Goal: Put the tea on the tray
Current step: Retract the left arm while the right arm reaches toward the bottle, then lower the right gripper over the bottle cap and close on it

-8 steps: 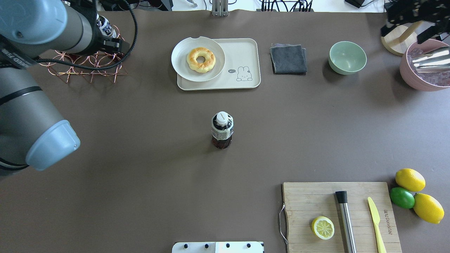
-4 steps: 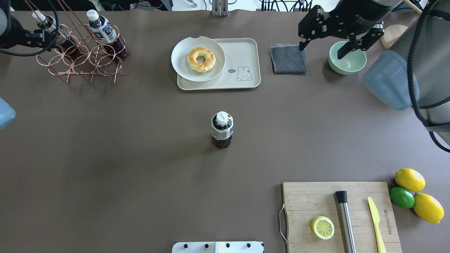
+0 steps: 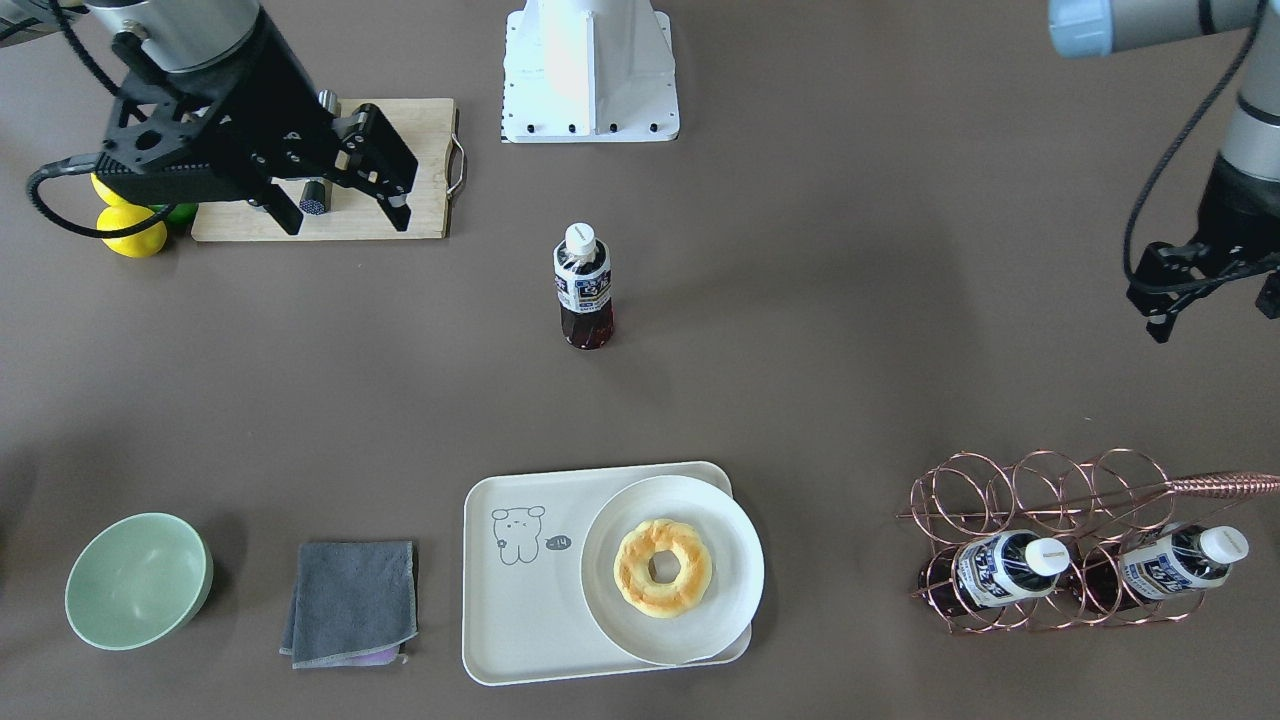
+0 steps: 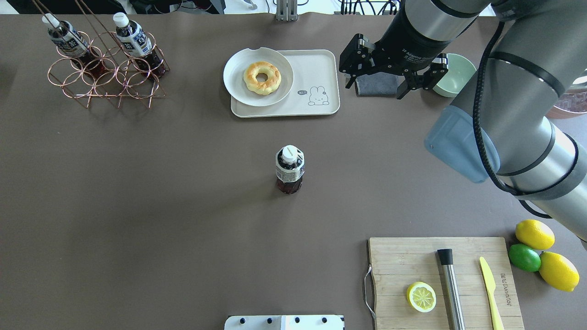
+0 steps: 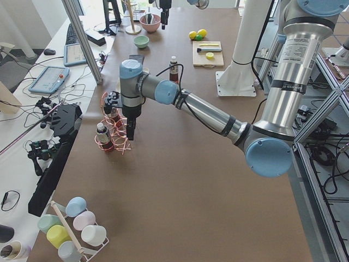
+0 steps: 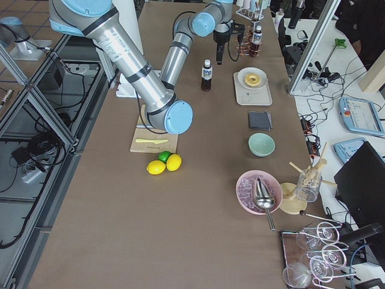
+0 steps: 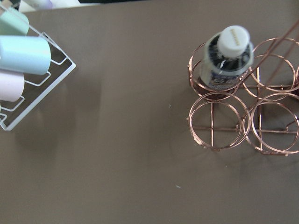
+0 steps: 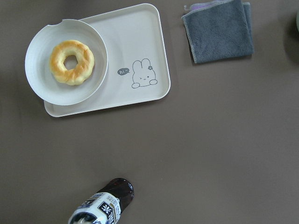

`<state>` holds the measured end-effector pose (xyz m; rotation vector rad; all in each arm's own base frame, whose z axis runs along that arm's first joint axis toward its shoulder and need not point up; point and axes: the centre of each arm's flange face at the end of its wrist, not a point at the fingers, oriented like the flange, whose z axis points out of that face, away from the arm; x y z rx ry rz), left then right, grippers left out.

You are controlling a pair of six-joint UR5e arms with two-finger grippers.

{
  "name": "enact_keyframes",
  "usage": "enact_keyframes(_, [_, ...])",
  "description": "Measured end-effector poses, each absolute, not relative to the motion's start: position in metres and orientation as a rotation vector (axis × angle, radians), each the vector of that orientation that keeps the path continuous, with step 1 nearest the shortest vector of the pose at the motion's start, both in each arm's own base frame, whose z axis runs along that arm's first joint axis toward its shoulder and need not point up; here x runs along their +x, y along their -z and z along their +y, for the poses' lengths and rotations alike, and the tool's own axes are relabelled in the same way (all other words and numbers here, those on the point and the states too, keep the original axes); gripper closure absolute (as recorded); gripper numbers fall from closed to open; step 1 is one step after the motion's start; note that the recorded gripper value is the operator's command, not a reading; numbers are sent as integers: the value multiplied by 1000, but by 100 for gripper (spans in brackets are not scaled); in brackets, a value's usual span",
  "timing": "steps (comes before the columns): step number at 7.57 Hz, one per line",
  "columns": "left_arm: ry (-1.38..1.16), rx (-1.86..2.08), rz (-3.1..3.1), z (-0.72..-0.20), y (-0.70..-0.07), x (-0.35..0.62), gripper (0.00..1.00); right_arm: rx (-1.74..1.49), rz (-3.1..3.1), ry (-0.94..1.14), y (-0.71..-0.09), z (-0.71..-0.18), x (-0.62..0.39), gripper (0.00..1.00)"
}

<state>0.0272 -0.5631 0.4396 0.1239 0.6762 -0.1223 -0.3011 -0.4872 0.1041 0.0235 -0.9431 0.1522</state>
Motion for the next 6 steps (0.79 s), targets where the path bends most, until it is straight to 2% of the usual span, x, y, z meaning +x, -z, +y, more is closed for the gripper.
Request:
enact_keyframes(3, [56, 99, 744, -553, -496, -35, 2, 31, -920, -166, -92, -468, -338, 0])
enact_keyframes(6, [61, 90, 743, -556, -519, -57, 2, 50, -854, -161, -60, -444, -399, 0])
